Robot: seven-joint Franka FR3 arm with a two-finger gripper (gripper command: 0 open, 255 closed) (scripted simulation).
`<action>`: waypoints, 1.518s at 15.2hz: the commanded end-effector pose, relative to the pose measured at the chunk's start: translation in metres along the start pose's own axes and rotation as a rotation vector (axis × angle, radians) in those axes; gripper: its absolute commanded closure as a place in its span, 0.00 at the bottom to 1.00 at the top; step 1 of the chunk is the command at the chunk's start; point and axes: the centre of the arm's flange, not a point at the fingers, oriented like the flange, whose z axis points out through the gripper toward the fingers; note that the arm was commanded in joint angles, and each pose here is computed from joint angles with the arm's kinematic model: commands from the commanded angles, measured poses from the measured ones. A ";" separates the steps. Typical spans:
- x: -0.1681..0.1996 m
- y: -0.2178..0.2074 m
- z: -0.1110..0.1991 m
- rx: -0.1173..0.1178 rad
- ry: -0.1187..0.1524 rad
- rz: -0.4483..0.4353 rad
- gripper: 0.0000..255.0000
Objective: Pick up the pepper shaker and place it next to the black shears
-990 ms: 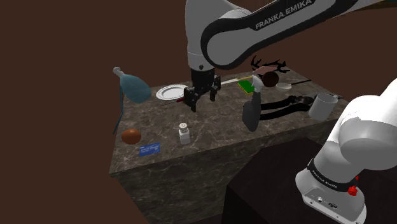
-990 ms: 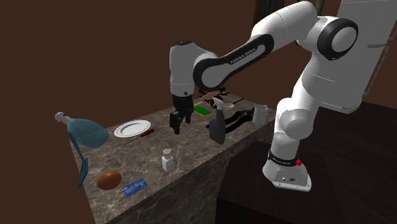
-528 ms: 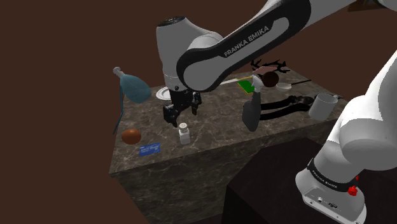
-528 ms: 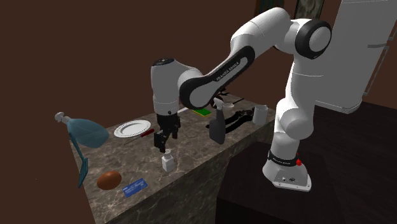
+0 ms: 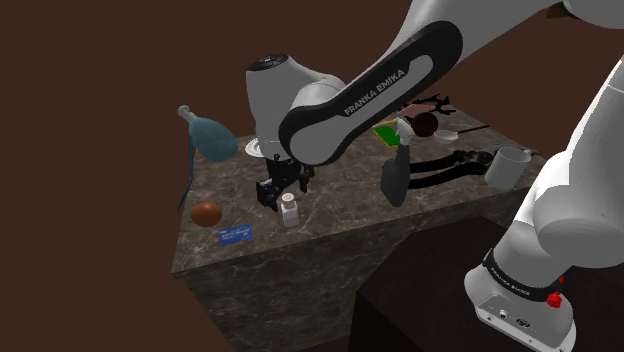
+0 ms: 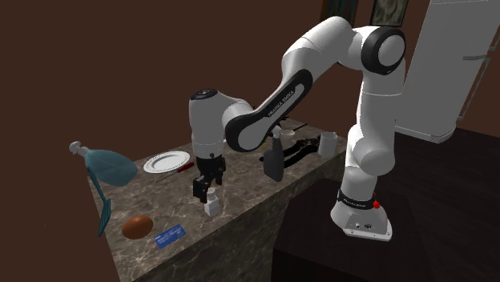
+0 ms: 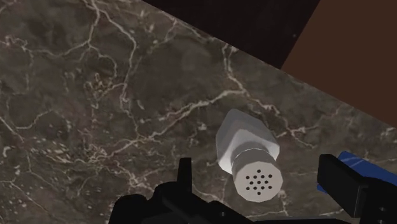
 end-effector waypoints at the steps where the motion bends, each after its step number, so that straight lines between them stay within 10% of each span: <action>1: 0.000 -0.001 0.006 0.000 0.000 0.000 0.00; 7: 0.000 -0.001 0.006 0.000 0.000 0.000 0.00; 8: 0.000 -0.001 0.006 0.000 0.000 0.000 1.00; 23: 0.002 0.001 -0.026 0.000 0.000 0.000 1.00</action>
